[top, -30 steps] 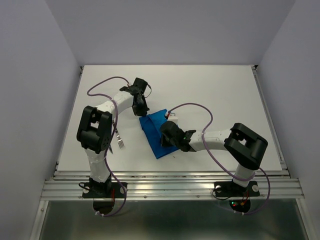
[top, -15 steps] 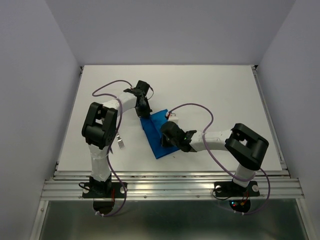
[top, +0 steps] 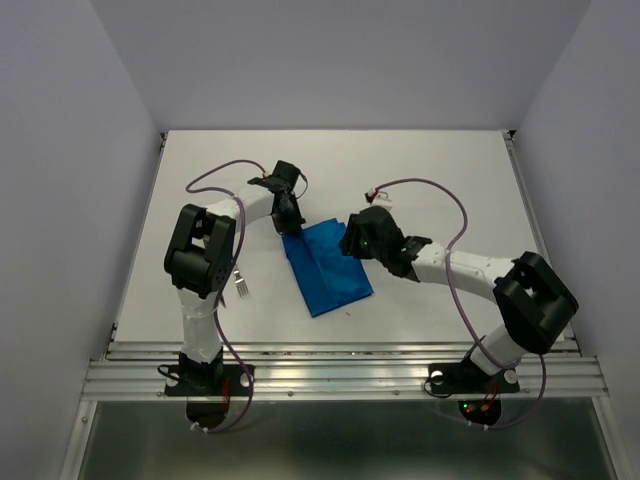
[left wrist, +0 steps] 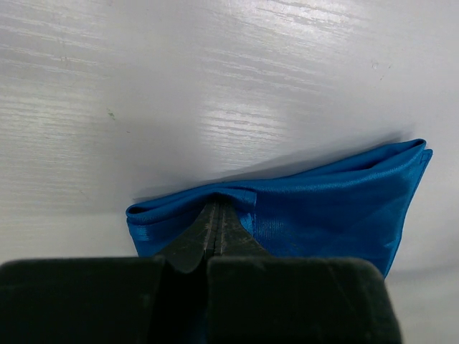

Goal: Fold the napkin into a case and place the utensils inside
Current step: Pick up the 2/3-rectangle-folded napkin at the center of the board.

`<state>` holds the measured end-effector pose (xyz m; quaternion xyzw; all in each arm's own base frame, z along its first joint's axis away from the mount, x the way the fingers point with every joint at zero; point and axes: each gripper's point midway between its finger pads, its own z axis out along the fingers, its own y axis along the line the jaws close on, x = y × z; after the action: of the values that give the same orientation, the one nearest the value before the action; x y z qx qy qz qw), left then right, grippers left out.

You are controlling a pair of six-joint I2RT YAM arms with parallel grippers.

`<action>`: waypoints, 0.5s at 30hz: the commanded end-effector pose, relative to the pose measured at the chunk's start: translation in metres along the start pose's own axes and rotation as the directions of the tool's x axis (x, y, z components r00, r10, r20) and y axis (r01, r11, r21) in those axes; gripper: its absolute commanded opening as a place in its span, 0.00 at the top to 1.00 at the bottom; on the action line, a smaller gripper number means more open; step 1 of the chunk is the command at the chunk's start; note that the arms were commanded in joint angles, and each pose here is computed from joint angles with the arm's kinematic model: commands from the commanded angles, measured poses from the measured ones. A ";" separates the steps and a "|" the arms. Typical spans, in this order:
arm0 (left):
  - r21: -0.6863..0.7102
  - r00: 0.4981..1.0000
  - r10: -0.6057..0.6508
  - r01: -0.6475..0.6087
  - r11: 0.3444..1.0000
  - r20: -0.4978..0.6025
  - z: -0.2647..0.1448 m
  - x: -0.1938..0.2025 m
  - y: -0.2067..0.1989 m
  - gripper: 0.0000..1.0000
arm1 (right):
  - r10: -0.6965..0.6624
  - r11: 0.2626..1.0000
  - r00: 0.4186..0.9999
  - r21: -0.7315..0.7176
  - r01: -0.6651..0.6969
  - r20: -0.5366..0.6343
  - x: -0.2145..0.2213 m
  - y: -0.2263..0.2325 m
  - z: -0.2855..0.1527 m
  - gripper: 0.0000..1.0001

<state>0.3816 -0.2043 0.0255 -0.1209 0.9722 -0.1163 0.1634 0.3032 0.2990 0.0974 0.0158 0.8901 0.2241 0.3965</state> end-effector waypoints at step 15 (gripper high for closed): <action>-0.016 0.999 0.031 -0.031 0.999 -0.033 0.004 0.014 0.001 1.00 | -0.106 0.994 0.988 -0.011 0.105 -0.111 -0.038 -0.043 0.090 0.30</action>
<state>0.3805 -0.2116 0.0254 -0.1127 0.9722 -0.1234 0.1642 0.3967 0.2724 0.0480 -0.0122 0.9149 0.1833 0.3595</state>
